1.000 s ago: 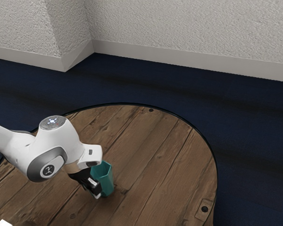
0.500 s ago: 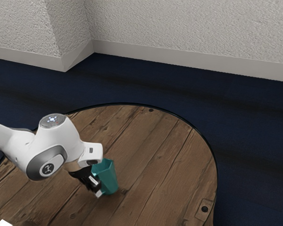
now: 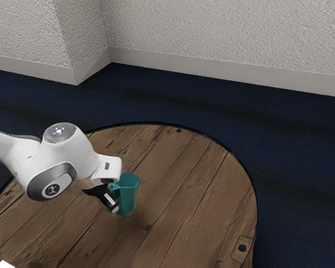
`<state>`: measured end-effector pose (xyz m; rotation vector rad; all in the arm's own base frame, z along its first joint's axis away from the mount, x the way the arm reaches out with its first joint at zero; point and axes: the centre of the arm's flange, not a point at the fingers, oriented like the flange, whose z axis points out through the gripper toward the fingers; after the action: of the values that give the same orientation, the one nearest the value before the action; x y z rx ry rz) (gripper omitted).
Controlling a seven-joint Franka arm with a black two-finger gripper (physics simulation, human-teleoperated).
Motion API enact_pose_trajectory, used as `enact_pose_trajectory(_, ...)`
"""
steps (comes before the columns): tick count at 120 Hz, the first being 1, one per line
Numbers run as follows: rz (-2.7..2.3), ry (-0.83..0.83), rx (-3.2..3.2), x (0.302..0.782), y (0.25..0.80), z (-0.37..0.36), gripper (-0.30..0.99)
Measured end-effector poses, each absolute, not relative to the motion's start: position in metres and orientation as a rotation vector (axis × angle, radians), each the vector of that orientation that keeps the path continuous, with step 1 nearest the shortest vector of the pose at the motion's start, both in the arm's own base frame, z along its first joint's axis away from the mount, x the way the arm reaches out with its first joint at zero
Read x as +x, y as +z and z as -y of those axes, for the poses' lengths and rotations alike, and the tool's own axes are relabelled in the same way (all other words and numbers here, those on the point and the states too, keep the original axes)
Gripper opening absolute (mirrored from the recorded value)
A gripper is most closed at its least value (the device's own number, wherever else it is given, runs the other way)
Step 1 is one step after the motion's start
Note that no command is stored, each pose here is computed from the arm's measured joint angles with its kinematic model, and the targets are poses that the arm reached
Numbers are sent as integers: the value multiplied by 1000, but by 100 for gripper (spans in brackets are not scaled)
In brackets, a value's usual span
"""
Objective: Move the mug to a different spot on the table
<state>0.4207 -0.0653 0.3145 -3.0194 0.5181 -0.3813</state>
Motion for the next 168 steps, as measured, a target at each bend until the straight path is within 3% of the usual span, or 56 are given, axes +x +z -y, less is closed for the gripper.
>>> enact_pose_trajectory(48,-729,-782,-2811,431,289,-5,-2)
enact_pose_trajectory(69,-853,-859,-2725,435,280,-35,-6)
enact_pose_trajectory(96,-1047,-908,-2660,444,272,-10,-8)
enact_pose_trajectory(139,-972,-1229,-2709,426,340,-18,-8)
enact_pose_trajectory(153,-973,-1254,-2807,434,327,-37,-8)
enact_pose_trajectory(168,-915,-1163,-2874,446,299,-73,-8)
